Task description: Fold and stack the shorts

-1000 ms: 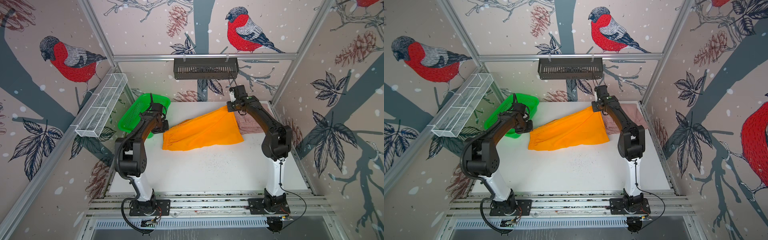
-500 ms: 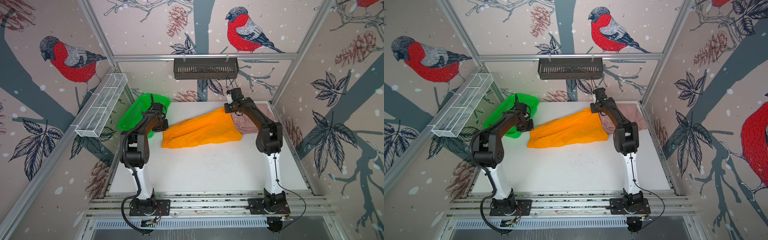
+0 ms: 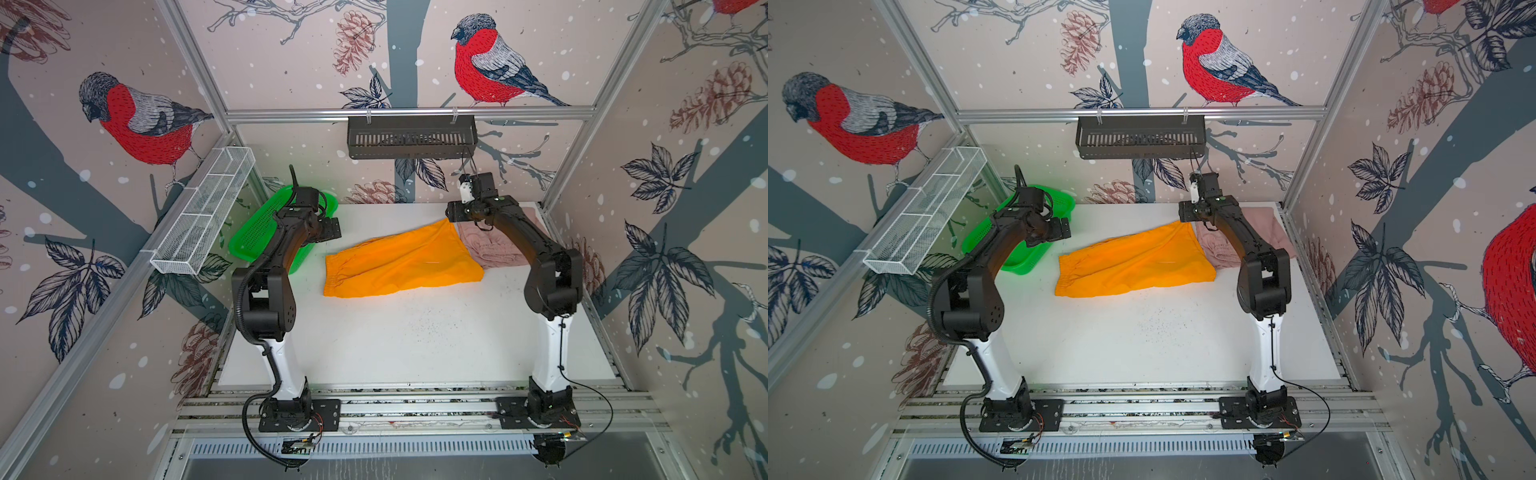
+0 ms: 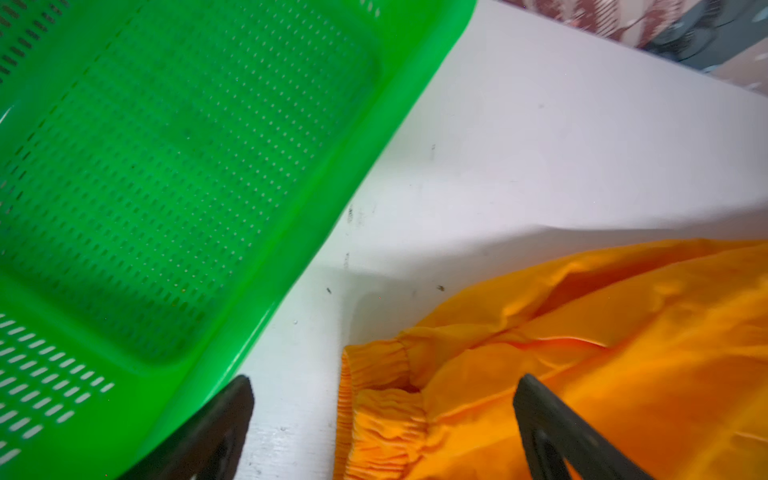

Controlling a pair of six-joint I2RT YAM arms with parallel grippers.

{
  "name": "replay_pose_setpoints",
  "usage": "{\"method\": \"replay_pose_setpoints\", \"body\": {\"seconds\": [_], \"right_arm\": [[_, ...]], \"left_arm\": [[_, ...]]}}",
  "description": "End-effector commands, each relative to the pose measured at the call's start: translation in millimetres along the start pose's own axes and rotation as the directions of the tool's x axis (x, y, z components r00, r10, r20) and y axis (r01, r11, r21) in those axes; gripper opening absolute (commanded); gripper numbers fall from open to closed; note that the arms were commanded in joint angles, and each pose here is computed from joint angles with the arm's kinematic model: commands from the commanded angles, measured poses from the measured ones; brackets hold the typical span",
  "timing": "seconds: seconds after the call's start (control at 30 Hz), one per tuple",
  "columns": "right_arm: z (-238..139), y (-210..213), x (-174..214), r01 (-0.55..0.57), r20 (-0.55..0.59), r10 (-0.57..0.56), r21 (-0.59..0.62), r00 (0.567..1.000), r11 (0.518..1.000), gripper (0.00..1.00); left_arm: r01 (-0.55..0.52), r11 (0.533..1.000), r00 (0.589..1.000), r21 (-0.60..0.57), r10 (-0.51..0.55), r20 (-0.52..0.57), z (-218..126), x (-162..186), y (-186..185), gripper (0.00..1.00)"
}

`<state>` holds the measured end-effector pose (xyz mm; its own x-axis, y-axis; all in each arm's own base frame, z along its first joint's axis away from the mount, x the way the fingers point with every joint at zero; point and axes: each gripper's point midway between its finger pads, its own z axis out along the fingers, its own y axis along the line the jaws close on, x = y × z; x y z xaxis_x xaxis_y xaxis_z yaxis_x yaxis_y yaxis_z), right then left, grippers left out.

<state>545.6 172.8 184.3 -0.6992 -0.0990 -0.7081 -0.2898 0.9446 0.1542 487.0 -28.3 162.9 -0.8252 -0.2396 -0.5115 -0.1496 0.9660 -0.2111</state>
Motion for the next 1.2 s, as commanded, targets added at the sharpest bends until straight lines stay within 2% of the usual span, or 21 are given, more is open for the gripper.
{"method": "replay_pose_setpoints", "body": {"seconds": [0.0, 0.17, 0.33, 0.43, 0.53, 0.73, 0.83, 1.0, 1.17], "right_arm": [[-21.7, 9.4, 26.8, -0.060, -0.011, 0.060, -0.013, 0.998, 0.998, 0.75], [-33.0, 35.7, 98.4, -0.046, -0.083, 0.043, -0.033, 0.996, 0.998, 0.70], [-14.3, 53.5, 140.3, -0.052, -0.125, 0.042, -0.077, 0.991, 0.996, 0.59], [-3.2, 54.8, 153.4, -0.063, -0.138, 0.051, -0.087, 0.989, 0.994, 0.47], [-0.7, 54.3, 168.1, -0.072, -0.163, 0.057, -0.089, 0.985, 0.993, 0.35], [-12.8, 47.2, 212.5, -0.113, -0.209, 0.097, -0.068, 0.973, 0.991, 0.33], [-18.1, 45.2, 235.4, -0.168, -0.227, 0.149, -0.065, 0.962, 0.984, 0.32], [-29.0, 40.5, 267.5, -0.235, -0.267, 0.218, -0.031, 0.939, 0.972, 0.31], [-59.3, 35.7, 287.6, -0.284, -0.275, 0.276, 0.009, 0.921, 0.959, 0.31]], "left_arm": [[0.023, 0.992, 0.999, 0.127, -0.017, -0.042, -9.3, 20.2, -23.3, 0.98], [0.030, 0.982, 0.999, 0.186, -0.025, -0.027, -22.2, 52.9, -37.2, 0.98], [-0.124, 0.920, 0.992, 0.372, 0.110, 0.057, -24.2, 76.7, -93.4, 0.98], [-0.162, 0.891, 0.987, 0.423, 0.142, 0.080, -4.5, 87.5, -105.2, 0.98], [-0.176, 0.896, 0.984, 0.408, 0.164, 0.065, 21.8, 95.0, -100.8, 0.98], [-0.174, 0.904, 0.983, 0.390, 0.184, 0.012, 49.4, 118.7, -90.5, 0.98], [-0.154, 0.898, 0.984, 0.413, 0.176, -0.016, 46.6, 139.3, -92.8, 0.98], [-0.113, 0.897, 0.982, 0.428, 0.166, -0.088, 36.6, 192.2, -94.4, 0.98], [-0.088, 0.899, 0.980, 0.428, 0.154, -0.124, 23.0, 231.0, -89.9, 0.98]]}}
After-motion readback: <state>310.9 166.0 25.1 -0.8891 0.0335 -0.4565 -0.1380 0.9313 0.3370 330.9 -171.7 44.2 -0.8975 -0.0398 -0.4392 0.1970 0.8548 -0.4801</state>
